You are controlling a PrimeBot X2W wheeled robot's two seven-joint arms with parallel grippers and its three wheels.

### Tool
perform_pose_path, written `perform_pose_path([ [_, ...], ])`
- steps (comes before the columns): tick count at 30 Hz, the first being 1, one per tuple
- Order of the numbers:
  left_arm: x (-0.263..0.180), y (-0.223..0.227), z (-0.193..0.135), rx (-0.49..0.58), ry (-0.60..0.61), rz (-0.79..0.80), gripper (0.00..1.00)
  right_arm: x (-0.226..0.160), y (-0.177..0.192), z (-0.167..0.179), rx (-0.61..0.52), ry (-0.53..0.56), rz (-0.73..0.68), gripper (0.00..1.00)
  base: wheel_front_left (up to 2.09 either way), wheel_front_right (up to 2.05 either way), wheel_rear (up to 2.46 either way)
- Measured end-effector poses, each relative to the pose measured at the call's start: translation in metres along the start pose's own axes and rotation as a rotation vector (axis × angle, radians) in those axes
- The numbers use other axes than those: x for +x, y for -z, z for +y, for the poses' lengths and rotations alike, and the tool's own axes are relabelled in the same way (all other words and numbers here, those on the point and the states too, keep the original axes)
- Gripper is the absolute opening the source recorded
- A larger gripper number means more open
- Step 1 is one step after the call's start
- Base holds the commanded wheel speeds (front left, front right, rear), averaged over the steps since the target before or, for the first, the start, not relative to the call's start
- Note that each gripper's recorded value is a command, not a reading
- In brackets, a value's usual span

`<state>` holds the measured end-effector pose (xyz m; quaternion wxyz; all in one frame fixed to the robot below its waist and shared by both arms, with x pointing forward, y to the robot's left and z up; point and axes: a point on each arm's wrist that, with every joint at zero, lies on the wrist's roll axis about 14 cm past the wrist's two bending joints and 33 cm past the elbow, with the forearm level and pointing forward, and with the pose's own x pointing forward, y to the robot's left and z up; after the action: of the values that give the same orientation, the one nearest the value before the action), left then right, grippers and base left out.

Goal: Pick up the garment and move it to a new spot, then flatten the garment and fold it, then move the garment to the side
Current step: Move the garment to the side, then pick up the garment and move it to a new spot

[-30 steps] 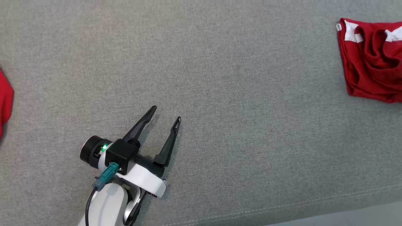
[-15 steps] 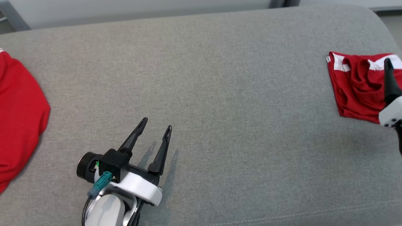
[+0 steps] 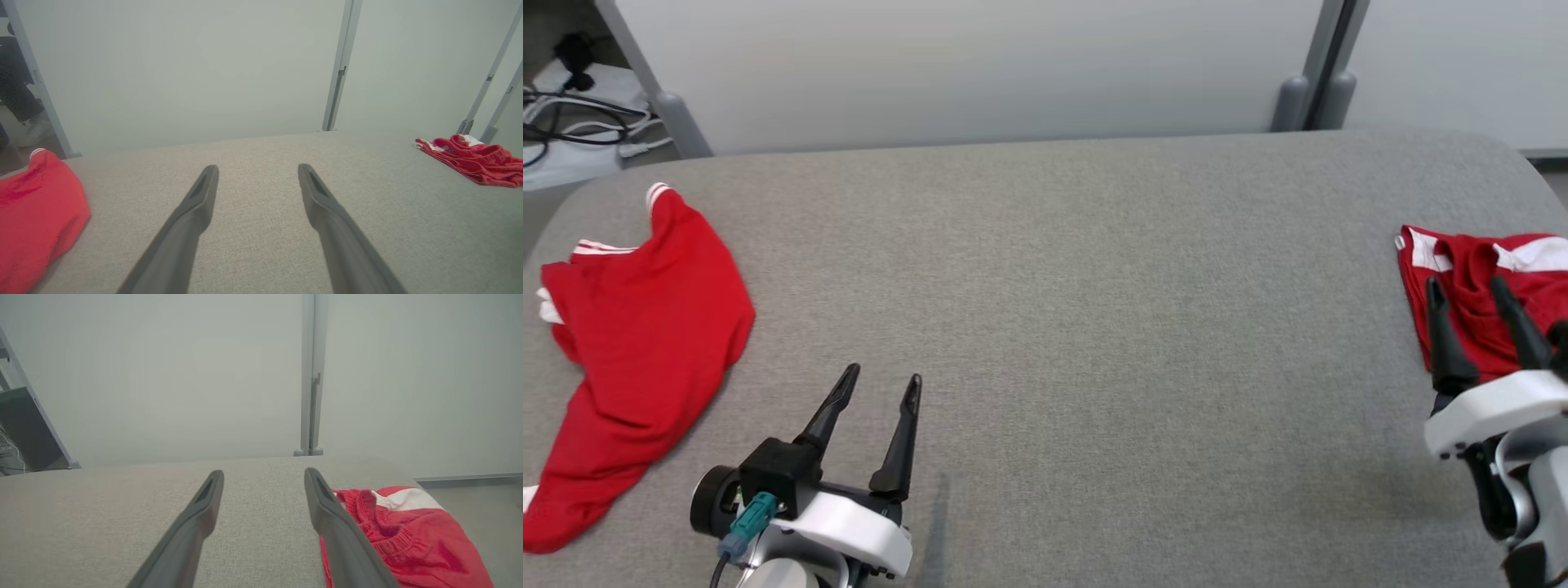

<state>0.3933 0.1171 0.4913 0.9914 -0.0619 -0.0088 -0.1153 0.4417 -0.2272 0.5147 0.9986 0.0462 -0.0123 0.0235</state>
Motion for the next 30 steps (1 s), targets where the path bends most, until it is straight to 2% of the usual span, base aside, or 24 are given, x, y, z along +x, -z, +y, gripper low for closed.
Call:
perform_pose_path([
  [3,-0.011,-0.004,0.015,0.006,-0.058,-0.009,1.0,-0.006,-0.001,0.018,0.034,-0.028,-0.019,1.0,0.0,0.0,0.0],
  [4,-0.025,-0.007,0.032,0.009,-0.129,-0.017,1.0,-0.017,0.003,0.037,0.028,-0.06,-0.023,1.0,0.0,0.0,0.0],
  [10,-0.038,-0.011,0.055,0.015,-0.225,-0.031,1.0,-0.034,0.009,0.047,0.032,-0.069,-0.022,1.0,0.0,0.0,0.0],
  [16,-0.043,-0.009,0.065,0.015,-0.266,-0.025,1.0,-0.05,0.019,0.041,0.038,-0.033,-0.003,1.0,0.0,0.0,0.0],
  [30,-0.039,-0.001,0.059,0.011,-0.243,-0.004,1.0,-0.05,0.026,0.046,0.049,-0.035,0.014,1.0,0.0,0.0,0.0],
])
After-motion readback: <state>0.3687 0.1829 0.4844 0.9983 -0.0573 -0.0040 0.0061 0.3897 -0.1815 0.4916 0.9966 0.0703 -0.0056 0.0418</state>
